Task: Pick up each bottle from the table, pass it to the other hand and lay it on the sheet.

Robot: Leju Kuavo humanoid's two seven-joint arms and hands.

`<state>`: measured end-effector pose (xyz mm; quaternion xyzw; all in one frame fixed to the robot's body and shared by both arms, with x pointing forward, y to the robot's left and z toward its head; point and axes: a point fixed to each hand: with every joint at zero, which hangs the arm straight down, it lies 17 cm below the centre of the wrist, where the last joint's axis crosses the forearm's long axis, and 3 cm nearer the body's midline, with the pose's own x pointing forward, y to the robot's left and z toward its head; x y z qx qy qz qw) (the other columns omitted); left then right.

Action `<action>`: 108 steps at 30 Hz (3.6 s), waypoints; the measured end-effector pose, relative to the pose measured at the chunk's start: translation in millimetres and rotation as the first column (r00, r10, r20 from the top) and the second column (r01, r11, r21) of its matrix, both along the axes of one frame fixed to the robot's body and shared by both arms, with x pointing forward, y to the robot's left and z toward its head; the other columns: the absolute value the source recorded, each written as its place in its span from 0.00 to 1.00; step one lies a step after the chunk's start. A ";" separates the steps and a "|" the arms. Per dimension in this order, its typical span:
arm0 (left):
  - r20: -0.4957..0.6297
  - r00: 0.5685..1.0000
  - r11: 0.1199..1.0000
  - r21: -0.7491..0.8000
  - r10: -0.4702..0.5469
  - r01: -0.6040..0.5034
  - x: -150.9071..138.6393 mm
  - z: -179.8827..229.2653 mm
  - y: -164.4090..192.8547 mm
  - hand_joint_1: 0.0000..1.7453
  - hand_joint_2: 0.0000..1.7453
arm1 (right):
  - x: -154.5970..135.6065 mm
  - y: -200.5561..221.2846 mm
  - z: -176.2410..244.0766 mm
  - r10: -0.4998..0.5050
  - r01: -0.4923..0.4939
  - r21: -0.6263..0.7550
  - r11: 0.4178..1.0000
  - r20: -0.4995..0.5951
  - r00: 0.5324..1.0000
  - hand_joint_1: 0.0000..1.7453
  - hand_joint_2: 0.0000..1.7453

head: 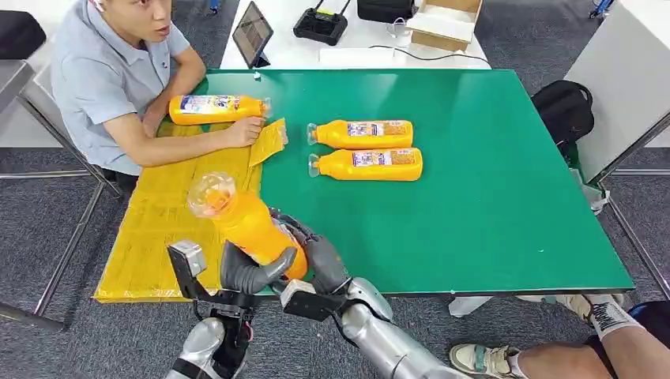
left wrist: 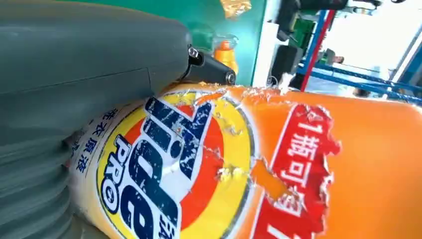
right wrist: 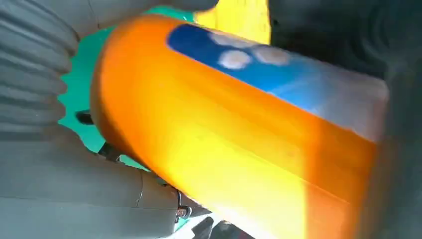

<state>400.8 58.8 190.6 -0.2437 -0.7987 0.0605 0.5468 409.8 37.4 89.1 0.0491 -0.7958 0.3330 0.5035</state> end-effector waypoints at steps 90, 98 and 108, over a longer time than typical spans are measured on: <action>-0.063 0.985 0.244 0.964 -0.162 0.102 151.5 -103.7 91.3 0.00 1.00 | -47.0 -50.5 -2.9 0.031 -0.020 0.171 0.985 -0.062 0.998 0.00 0.00; 0.262 0.961 0.860 0.506 -0.084 -0.063 121.7 38.7 49.3 0.00 1.00 | -45.6 -49.2 0.4 0.017 -0.008 0.176 0.984 -0.053 0.998 0.00 0.00; 0.308 0.948 0.990 0.087 0.078 -0.109 77.3 97.0 75.0 0.00 1.00 | -35.6 -65.4 11.4 -0.128 0.119 0.127 0.985 0.065 0.990 0.00 1.00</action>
